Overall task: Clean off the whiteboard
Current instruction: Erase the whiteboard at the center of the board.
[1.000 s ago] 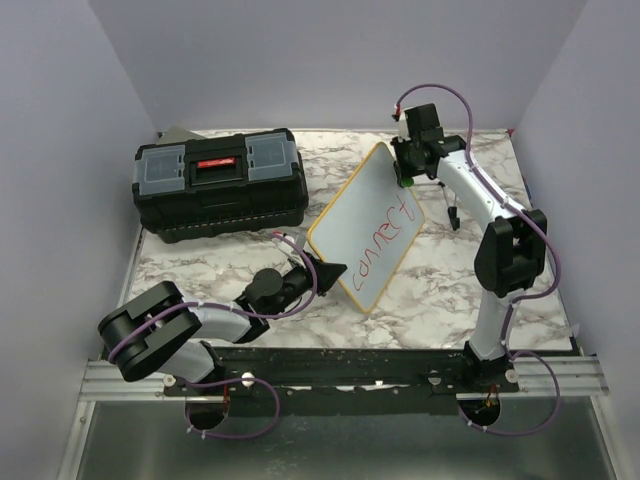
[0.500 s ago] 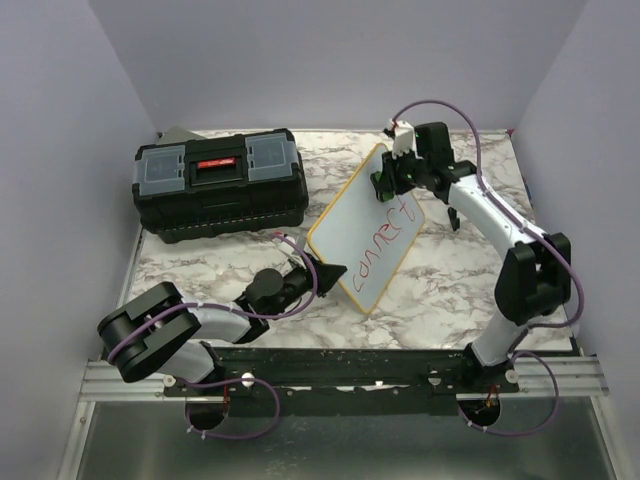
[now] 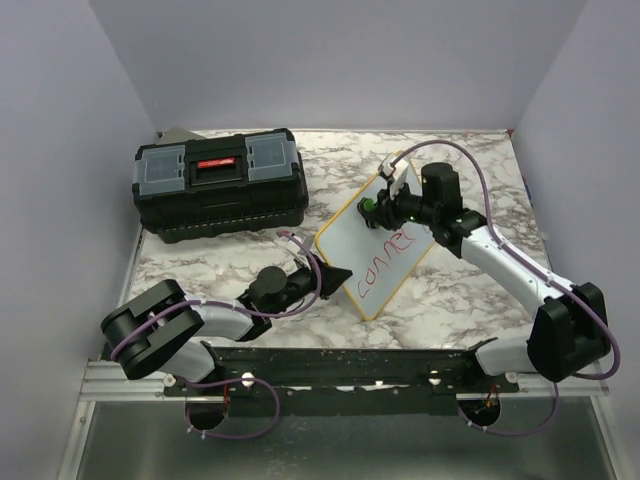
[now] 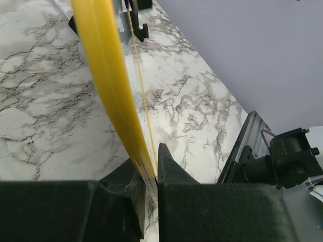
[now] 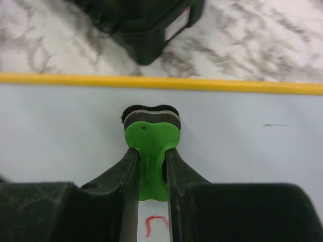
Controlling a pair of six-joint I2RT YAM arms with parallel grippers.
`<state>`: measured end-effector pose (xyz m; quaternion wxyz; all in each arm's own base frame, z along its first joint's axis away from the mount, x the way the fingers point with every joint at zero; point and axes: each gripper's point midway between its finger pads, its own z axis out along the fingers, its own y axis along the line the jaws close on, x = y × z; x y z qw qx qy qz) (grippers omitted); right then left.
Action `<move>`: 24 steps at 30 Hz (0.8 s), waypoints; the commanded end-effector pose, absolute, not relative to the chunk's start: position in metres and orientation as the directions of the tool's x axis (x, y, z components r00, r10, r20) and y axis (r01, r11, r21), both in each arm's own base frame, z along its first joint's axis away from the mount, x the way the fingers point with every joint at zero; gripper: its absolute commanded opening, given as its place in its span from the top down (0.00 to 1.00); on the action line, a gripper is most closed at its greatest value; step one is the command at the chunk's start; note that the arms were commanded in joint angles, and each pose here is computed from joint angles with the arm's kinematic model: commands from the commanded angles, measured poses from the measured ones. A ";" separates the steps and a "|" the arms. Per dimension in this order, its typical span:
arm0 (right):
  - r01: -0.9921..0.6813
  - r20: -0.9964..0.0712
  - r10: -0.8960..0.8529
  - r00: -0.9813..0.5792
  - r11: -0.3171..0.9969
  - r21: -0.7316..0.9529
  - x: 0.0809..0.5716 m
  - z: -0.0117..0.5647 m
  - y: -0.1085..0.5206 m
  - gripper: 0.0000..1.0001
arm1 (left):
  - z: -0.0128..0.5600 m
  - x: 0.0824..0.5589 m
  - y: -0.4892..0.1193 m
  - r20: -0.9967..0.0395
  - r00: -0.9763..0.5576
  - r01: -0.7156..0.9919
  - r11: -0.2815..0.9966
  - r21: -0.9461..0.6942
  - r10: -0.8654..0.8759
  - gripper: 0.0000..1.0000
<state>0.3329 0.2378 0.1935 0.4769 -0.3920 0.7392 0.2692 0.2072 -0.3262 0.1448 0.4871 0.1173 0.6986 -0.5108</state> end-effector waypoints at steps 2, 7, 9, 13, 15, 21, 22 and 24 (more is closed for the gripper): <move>-0.542 -0.946 -0.242 -0.214 0.835 -0.091 0.417 0.227 0.182 0.99 | 0.197 0.175 -0.350 -0.827 -0.451 0.809 0.238 -0.538 -0.335 1.00; -0.464 -0.918 -0.261 -0.300 0.880 -0.099 0.429 0.196 0.141 0.99 | 0.196 0.173 -0.349 -0.833 -0.446 0.816 0.235 -0.529 -0.326 1.00; -0.478 -0.907 -0.283 -0.311 0.872 -0.108 0.426 0.185 0.133 0.99 | 0.197 0.172 -0.349 -0.834 -0.448 0.817 0.230 -0.528 -0.322 1.00; -0.639 -0.903 -0.338 -0.265 0.763 -0.098 0.394 0.173 0.152 0.99 | 0.197 0.172 -0.350 -0.836 -0.447 0.819 0.229 -0.526 -0.319 1.00; -0.756 -0.904 -0.343 -0.256 0.653 -0.033 0.363 0.165 0.171 0.99 | 0.198 0.173 -0.350 -0.837 -0.444 0.820 0.230 -0.524 -0.321 1.00; -0.908 -0.934 -0.349 -0.077 0.412 -0.079 0.294 0.173 0.226 0.99 | 0.200 0.176 -0.354 -0.834 -0.448 0.818 0.228 -0.528 -0.322 1.00; -0.915 -0.946 -0.322 -0.043 0.394 -0.092 0.292 0.183 0.233 0.99 | 0.201 0.176 -0.354 -0.833 -0.450 0.818 0.226 -0.530 -0.323 1.00; -0.900 -0.953 -0.296 -0.062 0.429 -0.075 0.303 0.198 0.235 0.99 | 0.201 0.176 -0.353 -0.832 -0.451 0.816 0.229 -0.531 -0.325 1.00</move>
